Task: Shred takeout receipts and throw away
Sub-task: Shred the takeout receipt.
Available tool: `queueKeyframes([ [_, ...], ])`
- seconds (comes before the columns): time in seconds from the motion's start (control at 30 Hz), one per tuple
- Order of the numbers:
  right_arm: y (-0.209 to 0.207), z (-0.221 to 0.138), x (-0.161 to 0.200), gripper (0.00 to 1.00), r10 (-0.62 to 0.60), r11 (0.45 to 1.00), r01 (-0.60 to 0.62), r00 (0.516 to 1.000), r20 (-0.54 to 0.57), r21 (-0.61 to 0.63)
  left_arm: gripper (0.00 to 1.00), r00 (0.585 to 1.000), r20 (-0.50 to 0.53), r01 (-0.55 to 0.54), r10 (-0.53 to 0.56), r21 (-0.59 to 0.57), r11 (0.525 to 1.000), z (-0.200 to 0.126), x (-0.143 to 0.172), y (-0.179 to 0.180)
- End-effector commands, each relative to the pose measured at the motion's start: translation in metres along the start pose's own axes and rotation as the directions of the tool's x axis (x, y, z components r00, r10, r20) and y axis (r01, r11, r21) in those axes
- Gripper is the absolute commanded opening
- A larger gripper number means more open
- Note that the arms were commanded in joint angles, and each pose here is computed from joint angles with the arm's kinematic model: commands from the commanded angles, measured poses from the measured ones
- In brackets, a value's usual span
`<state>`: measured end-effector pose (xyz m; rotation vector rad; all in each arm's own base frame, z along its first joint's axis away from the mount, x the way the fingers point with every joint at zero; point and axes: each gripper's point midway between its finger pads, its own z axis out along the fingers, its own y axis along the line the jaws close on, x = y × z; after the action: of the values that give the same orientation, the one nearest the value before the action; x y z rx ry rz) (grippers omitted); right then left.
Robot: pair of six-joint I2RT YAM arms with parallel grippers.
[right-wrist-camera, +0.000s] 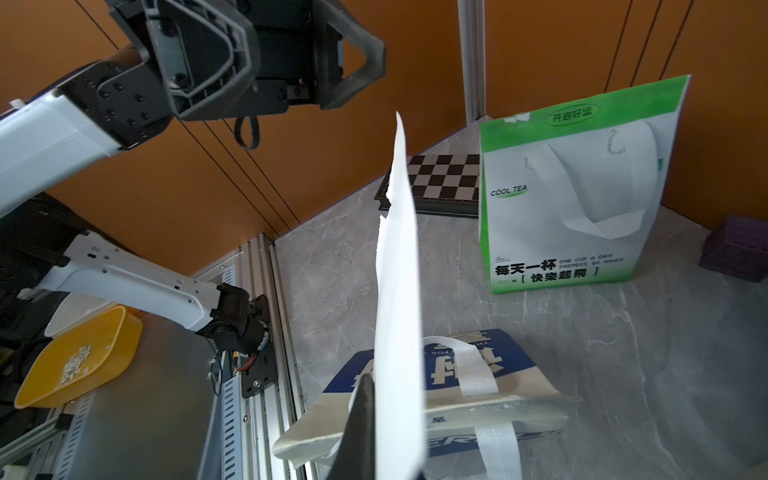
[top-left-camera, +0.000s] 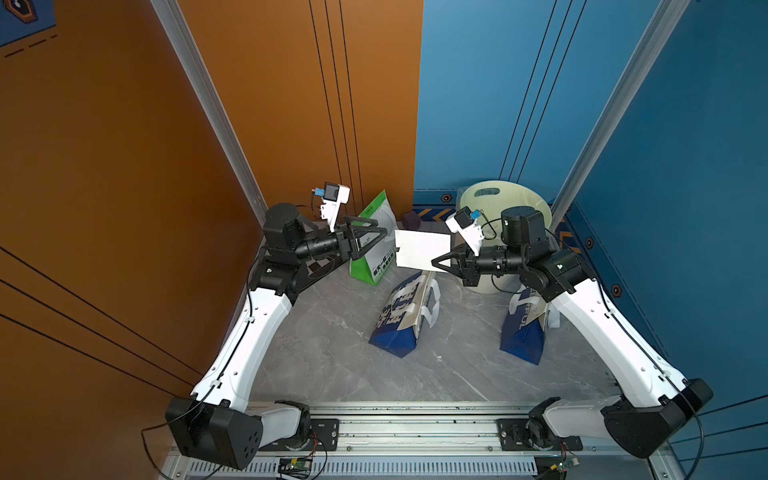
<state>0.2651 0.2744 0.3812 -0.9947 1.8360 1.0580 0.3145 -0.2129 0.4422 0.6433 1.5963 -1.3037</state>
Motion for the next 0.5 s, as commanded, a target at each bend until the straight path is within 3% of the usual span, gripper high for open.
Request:
queueKeyframes([
  [0.0,0.026,-0.002,-0.005,0.0,-0.046,0.993,0.046,0.999,0.004,-0.108,0.75,0.999,-0.026,-0.024,0.027,0.104,0.994,0.009,-0.005,-0.017],
  [0.17,0.035,0.004,-0.009,0.0,-0.063,0.985,0.063,0.998,0.005,-0.158,0.71,0.998,-0.066,-0.003,0.015,0.165,0.986,0.022,-0.001,-0.021],
  [0.47,0.029,0.01,-0.014,0.0,-0.068,0.989,0.068,0.998,0.007,-0.134,0.4,0.995,-0.092,-0.018,0.041,0.244,0.97,0.03,0.007,-0.038],
])
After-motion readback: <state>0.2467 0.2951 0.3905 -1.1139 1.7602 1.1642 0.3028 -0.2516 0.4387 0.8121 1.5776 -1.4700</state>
